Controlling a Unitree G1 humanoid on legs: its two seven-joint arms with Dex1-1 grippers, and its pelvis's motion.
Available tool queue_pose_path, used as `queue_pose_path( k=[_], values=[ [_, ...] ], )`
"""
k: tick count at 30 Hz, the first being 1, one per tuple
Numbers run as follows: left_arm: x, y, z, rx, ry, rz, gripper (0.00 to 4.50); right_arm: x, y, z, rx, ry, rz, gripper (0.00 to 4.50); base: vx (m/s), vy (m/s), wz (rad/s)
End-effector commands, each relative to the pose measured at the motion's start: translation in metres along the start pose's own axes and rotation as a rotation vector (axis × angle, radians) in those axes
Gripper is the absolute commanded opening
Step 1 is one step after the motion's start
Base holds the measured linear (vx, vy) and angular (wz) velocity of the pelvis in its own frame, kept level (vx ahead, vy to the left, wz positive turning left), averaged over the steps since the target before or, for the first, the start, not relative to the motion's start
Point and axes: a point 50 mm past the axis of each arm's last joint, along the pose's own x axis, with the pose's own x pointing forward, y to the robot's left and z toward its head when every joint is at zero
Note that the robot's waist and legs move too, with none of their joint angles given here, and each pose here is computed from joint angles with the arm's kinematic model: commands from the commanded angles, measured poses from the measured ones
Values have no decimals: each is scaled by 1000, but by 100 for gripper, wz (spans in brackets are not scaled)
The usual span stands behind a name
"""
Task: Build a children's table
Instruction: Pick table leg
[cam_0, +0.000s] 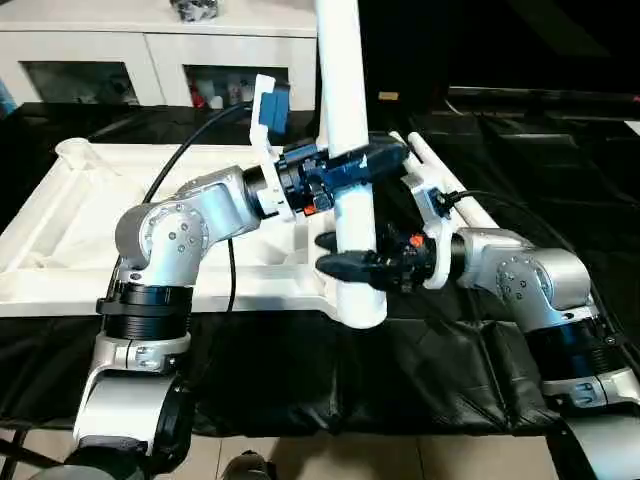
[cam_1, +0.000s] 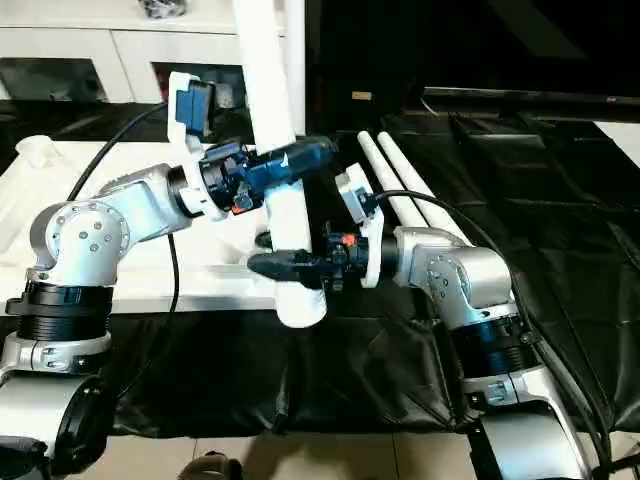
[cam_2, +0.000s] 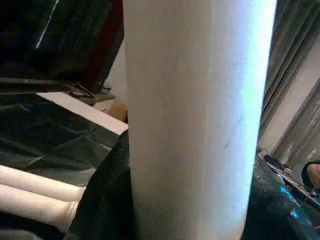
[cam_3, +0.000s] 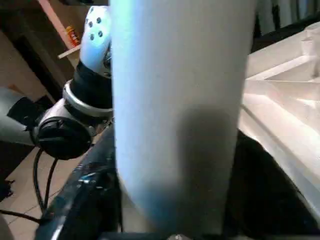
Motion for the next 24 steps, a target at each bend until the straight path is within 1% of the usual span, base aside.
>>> queue_pose_path(
  k=[1, 3, 6, 10, 11, 12, 13, 14, 16, 17, 18, 19, 20, 22, 23, 24],
  values=[
    [2, -7, 3, 22, 6, -50, 185, -3, 2, 1, -5, 18, 2, 229, 0, 0, 0],
    [2, -7, 3, 21, 5, -52, 185, -3, 3, 0, -5, 21, 5, 222, 0, 0, 0],
    [2, -8, 3, 19, 4, -60, 185, -2, 3, -1, -8, 25, 2, 196, 0, 0, 0],
    [1, -8, 3, 19, -3, -58, 185, -1, 0, -1, -19, 15, -30, 191, 0, 0, 0],
    [1, -7, 2, 27, -5, -27, 241, 1, -2, -1, -32, 4, -59, 191, 0, 0, 0],
    [0, -6, 1, 18, -6, -22, 255, 1, -4, 0, -48, -4, -87, 190, 0, 0, 0],
    [0, -6, 1, 20, -6, -19, 255, 2, -4, 0, -50, -6, -93, 190, 0, 0, 0],
    [0, -6, 1, 42, -7, 1, 261, 3, -7, 1, -65, -18, -140, 190, 0, 0, 0],
    [0, 3, 1, 88, -18, 134, 290, 5, -14, 4, -97, -41, -243, 190, 0, 0, 0],
    [0, 8, 0, 92, -21, 198, 298, 6, -17, 5, -115, -50, -284, 190, 0, 0, 0],
    [0, 8, 0, 92, -21, 198, 301, 6, -17, 5, -115, -50, -284, 190, 0, 0, 0],
    [-1, 15, -2, 105, -6, 299, 301, 7, -21, 8, -137, -69, -354, 190, 0, 0, 0],
    [-2, 16, -3, 109, -1, 326, 301, 8, -21, 8, -142, -72, -364, 190, 0, 0, 0],
    [-4, 24, -6, 122, 9, 457, 301, 12, -23, 9, -156, -88, -405, 189, 0, 0, 0],
    [-4, 26, -7, 108, -1, 491, 275, 13, -22, 9, -155, -94, -412, 189, 0, 0, 0],
    [-5, 28, -6, 106, -27, 521, 275, 15, -22, 8, -158, -97, -417, 189, 0, 0, 0]
  ],
)
